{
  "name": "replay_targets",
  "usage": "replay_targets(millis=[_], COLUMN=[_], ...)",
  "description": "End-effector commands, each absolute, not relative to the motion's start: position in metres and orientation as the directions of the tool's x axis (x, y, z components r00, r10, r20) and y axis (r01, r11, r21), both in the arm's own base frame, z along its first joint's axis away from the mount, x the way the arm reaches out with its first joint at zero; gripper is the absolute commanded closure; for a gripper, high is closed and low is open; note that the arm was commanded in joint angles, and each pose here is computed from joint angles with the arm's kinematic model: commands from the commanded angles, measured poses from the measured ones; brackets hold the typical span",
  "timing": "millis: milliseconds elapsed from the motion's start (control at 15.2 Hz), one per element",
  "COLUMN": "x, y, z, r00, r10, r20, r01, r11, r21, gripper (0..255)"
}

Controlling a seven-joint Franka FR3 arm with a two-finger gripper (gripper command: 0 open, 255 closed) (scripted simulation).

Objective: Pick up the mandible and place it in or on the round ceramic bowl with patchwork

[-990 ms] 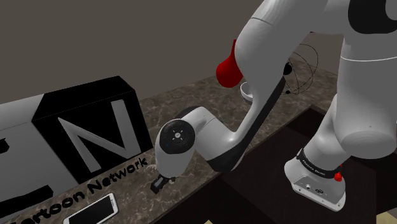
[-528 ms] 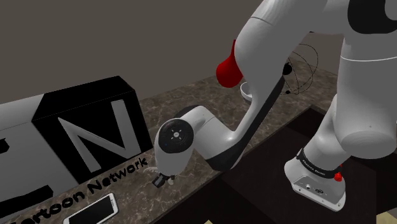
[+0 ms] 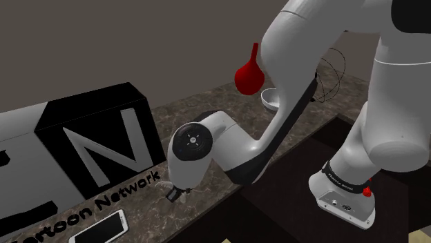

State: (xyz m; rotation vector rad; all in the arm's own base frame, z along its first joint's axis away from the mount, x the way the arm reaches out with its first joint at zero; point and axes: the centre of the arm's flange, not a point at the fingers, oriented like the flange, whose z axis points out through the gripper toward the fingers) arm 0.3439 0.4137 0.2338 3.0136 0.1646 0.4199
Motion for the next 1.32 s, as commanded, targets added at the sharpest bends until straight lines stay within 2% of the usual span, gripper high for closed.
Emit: replay_targets(millis=[0, 726, 792, 1056, 1254], x=[0.344, 0.343, 0.343, 0.411, 0.411], y=[0.415, 0.416, 0.416, 0.389, 0.39], z=[0.243, 0.291, 0.291, 0.25, 0.235], r00=[0.957, 0.956, 0.956, 0.971, 0.971], r10=[0.121, 0.121, 0.121, 0.238, 0.238], r20=[0.265, 0.266, 0.266, -0.011, -0.011], r01=[0.095, 0.095, 0.095, 0.237, 0.237], r11=[-0.99, -0.99, -0.99, -0.969, -0.969], r21=[0.107, 0.107, 0.107, -0.069, -0.069], gripper=[255, 255, 0, 0, 0])
